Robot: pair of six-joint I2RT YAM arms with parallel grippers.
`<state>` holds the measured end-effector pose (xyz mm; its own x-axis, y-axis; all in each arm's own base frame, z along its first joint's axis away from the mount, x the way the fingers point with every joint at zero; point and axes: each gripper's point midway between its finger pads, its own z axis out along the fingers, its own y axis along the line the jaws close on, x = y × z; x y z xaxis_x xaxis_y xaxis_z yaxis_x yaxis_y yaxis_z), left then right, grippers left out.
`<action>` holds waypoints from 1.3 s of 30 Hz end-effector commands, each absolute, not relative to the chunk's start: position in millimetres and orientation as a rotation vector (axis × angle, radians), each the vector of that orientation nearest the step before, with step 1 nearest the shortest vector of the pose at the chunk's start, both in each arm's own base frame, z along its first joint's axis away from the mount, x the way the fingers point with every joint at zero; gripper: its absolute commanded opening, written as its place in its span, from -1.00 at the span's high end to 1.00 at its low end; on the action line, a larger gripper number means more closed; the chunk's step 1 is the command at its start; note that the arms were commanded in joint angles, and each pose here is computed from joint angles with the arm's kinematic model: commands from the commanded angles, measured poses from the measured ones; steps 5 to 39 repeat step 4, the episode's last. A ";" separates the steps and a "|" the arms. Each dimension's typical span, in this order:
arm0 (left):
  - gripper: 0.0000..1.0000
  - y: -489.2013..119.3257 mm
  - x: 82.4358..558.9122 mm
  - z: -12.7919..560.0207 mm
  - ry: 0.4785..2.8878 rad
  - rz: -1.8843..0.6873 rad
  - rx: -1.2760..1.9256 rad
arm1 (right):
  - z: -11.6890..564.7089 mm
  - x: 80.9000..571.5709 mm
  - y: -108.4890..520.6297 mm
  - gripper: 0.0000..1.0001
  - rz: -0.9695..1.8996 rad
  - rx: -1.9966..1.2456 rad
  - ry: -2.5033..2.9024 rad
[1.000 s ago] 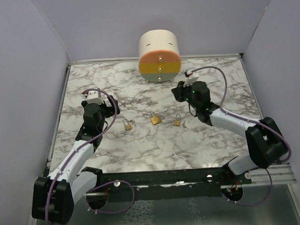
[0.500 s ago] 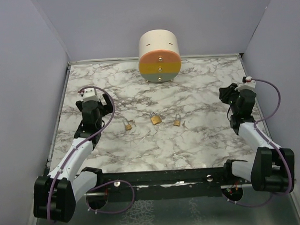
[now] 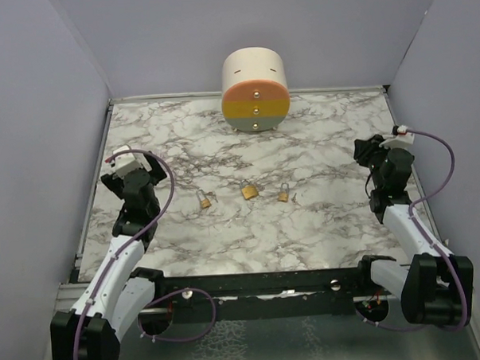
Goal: Lock with the key
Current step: Reset both arms
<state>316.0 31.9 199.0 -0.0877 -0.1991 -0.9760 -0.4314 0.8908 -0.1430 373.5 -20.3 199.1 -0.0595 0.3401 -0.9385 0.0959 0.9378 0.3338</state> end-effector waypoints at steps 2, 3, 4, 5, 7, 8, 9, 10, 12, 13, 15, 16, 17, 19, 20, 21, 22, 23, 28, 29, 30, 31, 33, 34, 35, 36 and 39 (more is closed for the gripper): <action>-0.98 36.7 315.7 198.4 1.661 0.232 -0.506 | 202.6 374.0 -22.6 0.47 0.191 0.337 1.607; -0.98 34.6 317.3 198.0 1.669 0.225 -0.495 | 202.4 373.8 -22.2 0.47 0.192 0.335 1.607; -0.98 33.7 318.3 196.6 1.673 0.222 -0.492 | 202.8 373.6 -22.3 0.47 0.193 0.336 1.605; -0.98 33.7 318.3 196.6 1.673 0.222 -0.492 | 202.8 373.6 -22.3 0.47 0.193 0.336 1.605; -0.98 33.7 318.3 196.6 1.673 0.222 -0.492 | 202.8 373.6 -22.3 0.47 0.193 0.336 1.605; -0.98 33.7 318.3 196.6 1.673 0.222 -0.492 | 202.8 373.6 -22.3 0.47 0.193 0.336 1.605; -0.98 33.7 318.3 196.6 1.673 0.222 -0.492 | 202.8 373.6 -22.3 0.47 0.193 0.336 1.605; -0.98 33.7 318.3 196.6 1.673 0.222 -0.492 | 202.8 373.6 -22.3 0.47 0.193 0.336 1.605; -0.98 33.7 318.3 196.6 1.673 0.222 -0.492 | 202.8 373.6 -22.3 0.47 0.193 0.336 1.605; -0.98 33.7 318.3 196.6 1.673 0.222 -0.492 | 202.8 373.6 -22.3 0.47 0.193 0.336 1.605; -0.98 33.7 318.3 196.6 1.673 0.222 -0.492 | 202.8 373.6 -22.3 0.47 0.193 0.336 1.605; -0.98 33.7 318.3 196.6 1.673 0.222 -0.492 | 202.8 373.6 -22.3 0.47 0.193 0.336 1.605; -0.98 33.7 318.3 196.6 1.673 0.222 -0.492 | 202.8 373.6 -22.3 0.47 0.193 0.336 1.605; -0.98 33.7 318.3 196.6 1.673 0.222 -0.492 | 202.8 373.6 -22.3 0.47 0.193 0.336 1.605; -0.98 33.7 318.3 196.6 1.673 0.222 -0.492 | 202.8 373.6 -22.3 0.47 0.193 0.336 1.605; -0.98 33.7 318.3 196.6 1.673 0.222 -0.492 | 202.8 373.6 -22.3 0.47 0.193 0.336 1.605; -0.98 33.7 318.3 196.6 1.673 0.222 -0.492 | 202.8 373.6 -22.3 0.47 0.193 0.336 1.605; -0.98 33.7 318.3 196.6 1.673 0.222 -0.492 | 202.8 373.6 -22.3 0.47 0.193 0.336 1.605; -0.98 33.7 318.3 196.6 1.673 0.222 -0.492 | 202.8 373.6 -22.3 0.47 0.193 0.336 1.605; -0.98 33.7 318.3 196.6 1.673 0.222 -0.492 | 202.8 373.6 -22.3 0.47 0.193 0.336 1.605; -0.98 33.7 318.3 196.6 1.673 0.222 -0.492 | 202.8 373.6 -22.3 0.47 0.193 0.336 1.605; -0.98 33.7 318.3 196.6 1.673 0.222 -0.492 | 202.8 373.6 -22.3 0.47 0.193 0.336 1.605; -0.98 33.7 318.3 196.6 1.673 0.222 -0.492 | 202.8 373.6 -22.3 0.47 0.193 0.336 1.605; -0.98 33.7 318.3 196.6 1.673 0.222 -0.492 | 202.8 373.6 -22.3 0.47 0.193 0.336 1.605; -0.98 33.7 318.3 196.6 1.673 0.222 -0.492 | 202.8 373.6 -22.3 0.47 0.193 0.336 1.605; -0.98 33.7 318.3 196.6 1.673 0.222 -0.492 | 202.8 373.6 -22.3 0.47 0.193 0.336 1.605; -0.98 33.7 318.3 196.6 1.673 0.222 -0.492 | 202.8 373.6 -22.3 0.47 0.193 0.336 1.605</action>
